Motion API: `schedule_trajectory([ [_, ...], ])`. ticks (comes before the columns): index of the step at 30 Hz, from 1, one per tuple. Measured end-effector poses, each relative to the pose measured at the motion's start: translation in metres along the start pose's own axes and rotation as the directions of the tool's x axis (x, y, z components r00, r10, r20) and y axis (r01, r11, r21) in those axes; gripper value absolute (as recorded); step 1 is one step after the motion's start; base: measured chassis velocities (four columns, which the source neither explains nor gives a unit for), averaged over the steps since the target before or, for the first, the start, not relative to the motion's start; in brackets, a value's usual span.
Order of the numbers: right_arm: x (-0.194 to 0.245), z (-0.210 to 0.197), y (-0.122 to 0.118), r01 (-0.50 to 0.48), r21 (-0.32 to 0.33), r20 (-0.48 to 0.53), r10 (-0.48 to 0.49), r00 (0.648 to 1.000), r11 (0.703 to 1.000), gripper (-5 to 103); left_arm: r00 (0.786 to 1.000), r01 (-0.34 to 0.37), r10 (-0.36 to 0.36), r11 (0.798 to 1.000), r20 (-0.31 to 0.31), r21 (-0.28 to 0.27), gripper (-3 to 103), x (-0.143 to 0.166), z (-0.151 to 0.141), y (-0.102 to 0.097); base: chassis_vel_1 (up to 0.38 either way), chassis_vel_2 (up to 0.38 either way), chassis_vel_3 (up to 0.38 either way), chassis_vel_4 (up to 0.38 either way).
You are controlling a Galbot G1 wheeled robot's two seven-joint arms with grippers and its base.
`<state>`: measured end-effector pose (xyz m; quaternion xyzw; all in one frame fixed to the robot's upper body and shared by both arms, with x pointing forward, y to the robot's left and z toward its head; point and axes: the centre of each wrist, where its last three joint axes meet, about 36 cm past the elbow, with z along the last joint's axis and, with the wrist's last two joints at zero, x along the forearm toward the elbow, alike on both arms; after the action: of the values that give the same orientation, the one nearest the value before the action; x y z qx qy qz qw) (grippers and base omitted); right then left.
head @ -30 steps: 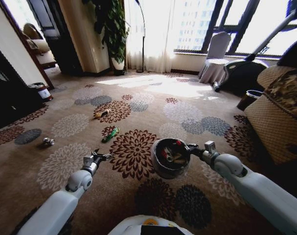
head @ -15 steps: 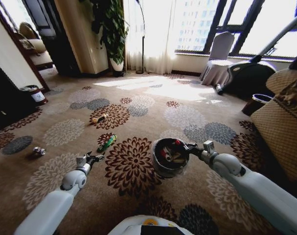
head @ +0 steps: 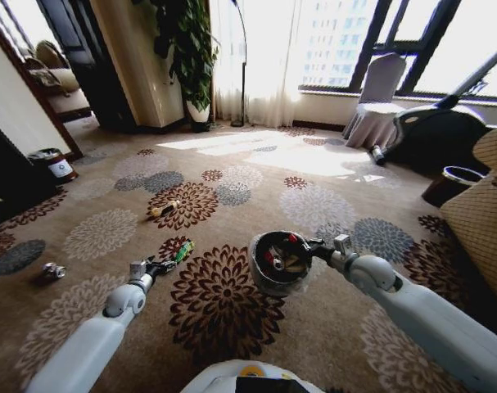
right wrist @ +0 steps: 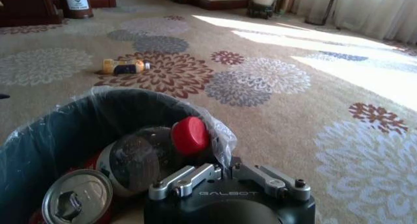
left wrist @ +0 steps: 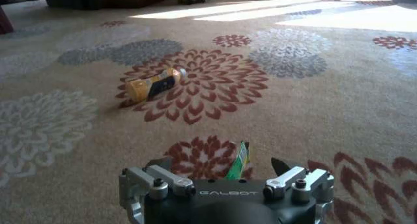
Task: Pick up the trash from the ground and place it into the trash bin.
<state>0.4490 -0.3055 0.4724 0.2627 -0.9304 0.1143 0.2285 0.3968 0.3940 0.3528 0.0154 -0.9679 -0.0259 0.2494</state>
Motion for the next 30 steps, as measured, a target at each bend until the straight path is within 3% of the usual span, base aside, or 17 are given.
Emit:
schedule_trajectory([
  [10, -0.001, 0.003, 0.005, 0.009, -0.001, -0.016, -0.009, 1.0, 1.0, 3, 0.998, 0.004, -0.005, 1.0, -0.057, -0.021, 100, -0.011, 0.023, -0.001, -0.084, 0.197, 0.201, -0.088],
  [18, 0.002, 0.009, 0.009, 0.01, 0.023, -0.027, -0.009, 1.0, 1.0, 3, 0.992, -0.054, 0.047, 0.997, -0.116, -0.062, 100, -0.038, 0.044, 0.02, -0.003, 0.008, -0.002, -0.002],
  [22, 0.003, 0.015, 0.01, 0.002, 0.05, -0.028, 0.0, 1.0, 0.999, 3, 0.986, -0.113, 0.1, 0.989, -0.131, -0.091, 100, -0.067, 0.045, 0.037, 0.0, 0.0, 0.0, 0.0],
  [26, 0.004, 0.017, 0.013, 0.008, 0.048, -0.03, -0.006, 1.0, 0.999, 3, 0.982, -0.136, 0.121, 0.986, -0.142, -0.1, 100, -0.079, 0.045, 0.039, 0.0, 0.0, 0.0, 0.0],
  [30, 0.007, 0.019, 0.011, 0.003, 0.048, -0.031, -0.002, 1.0, 0.999, 3, 0.973, -0.184, 0.164, 0.976, -0.164, -0.113, 100, -0.1, 0.047, 0.024, 0.0, 0.0, 0.0, 0.0],
])
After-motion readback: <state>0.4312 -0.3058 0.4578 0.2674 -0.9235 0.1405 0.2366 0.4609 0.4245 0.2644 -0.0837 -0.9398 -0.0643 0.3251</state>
